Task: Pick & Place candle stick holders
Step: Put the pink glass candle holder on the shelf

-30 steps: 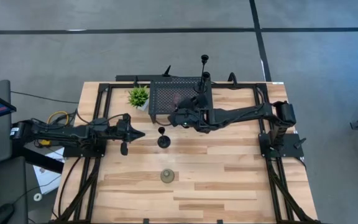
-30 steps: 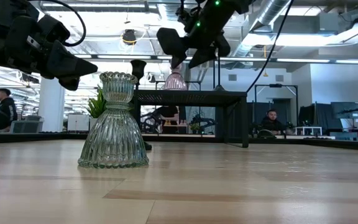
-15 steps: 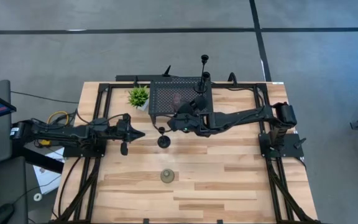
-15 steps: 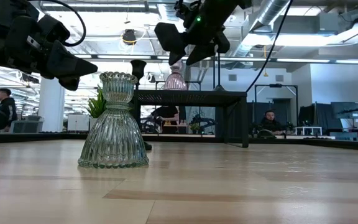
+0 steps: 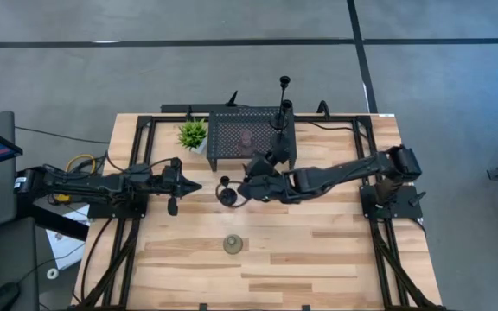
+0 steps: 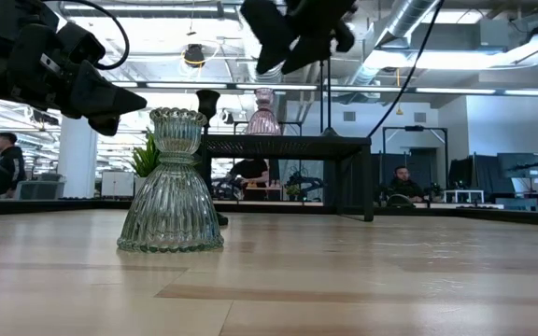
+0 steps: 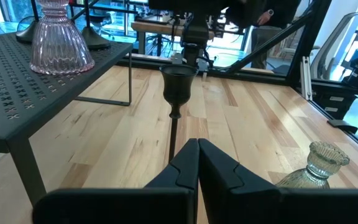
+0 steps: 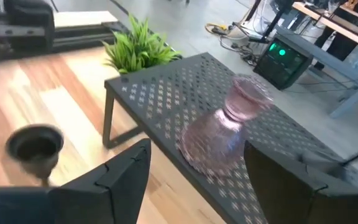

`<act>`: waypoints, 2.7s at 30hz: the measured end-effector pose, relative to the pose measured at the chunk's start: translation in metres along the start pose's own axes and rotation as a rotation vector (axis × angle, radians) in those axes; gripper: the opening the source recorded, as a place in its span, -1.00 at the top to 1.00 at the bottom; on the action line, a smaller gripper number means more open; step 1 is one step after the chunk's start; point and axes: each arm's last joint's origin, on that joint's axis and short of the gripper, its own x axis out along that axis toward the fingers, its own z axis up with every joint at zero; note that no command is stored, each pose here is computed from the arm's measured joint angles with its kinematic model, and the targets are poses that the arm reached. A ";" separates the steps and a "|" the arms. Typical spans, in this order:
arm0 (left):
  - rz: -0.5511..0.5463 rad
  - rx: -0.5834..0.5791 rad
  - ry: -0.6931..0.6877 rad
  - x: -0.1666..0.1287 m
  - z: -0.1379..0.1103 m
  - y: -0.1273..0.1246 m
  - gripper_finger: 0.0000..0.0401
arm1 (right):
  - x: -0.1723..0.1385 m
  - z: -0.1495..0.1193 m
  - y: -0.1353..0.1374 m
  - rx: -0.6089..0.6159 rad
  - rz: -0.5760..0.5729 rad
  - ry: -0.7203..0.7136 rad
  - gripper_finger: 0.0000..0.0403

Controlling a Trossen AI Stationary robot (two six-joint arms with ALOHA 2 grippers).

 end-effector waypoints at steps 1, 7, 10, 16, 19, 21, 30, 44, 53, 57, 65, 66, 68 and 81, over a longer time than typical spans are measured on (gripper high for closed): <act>-0.001 0.000 0.000 0.000 0.000 0.000 0.97 | -0.005 0.001 -0.001 0.002 0.004 0.001 -0.22; -0.001 0.000 -0.001 0.000 0.000 0.000 0.97 | -0.043 0.003 -0.018 -0.031 0.013 0.034 0.22; -0.003 -0.024 -0.041 0.000 0.004 0.000 0.97 | -0.057 -0.005 -0.027 -0.052 0.004 0.091 0.61; -0.015 -0.111 -0.122 -0.001 0.012 -0.001 0.97 | -0.082 -0.028 -0.040 -0.083 -0.063 0.213 0.93; -0.016 -0.139 -0.122 -0.001 0.013 -0.001 0.98 | -0.096 -0.037 -0.044 -0.109 -0.091 0.246 0.98; -0.019 -0.158 -0.134 0.001 0.018 -0.001 0.98 | -0.106 -0.042 -0.044 -0.126 -0.094 0.251 0.98; -0.011 -0.160 -0.096 0.022 0.043 -0.001 0.98 | -0.144 -0.055 -0.033 -0.173 -0.025 0.179 1.00; -0.103 -0.006 -0.044 0.073 0.064 -0.020 0.98 | -0.162 -0.118 -0.048 0.010 0.227 0.058 1.00; -0.014 0.030 -0.094 0.078 0.083 -0.003 0.98 | -0.152 -0.136 -0.075 0.061 0.508 -0.143 1.00; 0.055 0.044 -0.095 0.077 0.084 0.012 0.98 | -0.135 -0.148 -0.088 0.113 0.568 -0.234 1.00; 0.049 0.105 -0.089 0.073 0.084 0.033 0.98 | -0.105 -0.159 -0.105 0.080 0.578 -0.238 1.00; 0.060 0.124 -0.087 0.074 0.084 0.035 0.97 | -0.102 -0.158 -0.107 0.069 0.580 -0.243 1.00; 0.083 0.154 -0.068 0.075 0.082 0.040 0.97 | -0.096 -0.154 -0.111 0.067 0.596 -0.244 1.00; 0.088 0.142 -0.002 0.104 0.067 0.051 0.97 | -0.071 -0.148 -0.125 0.068 0.599 -0.217 1.00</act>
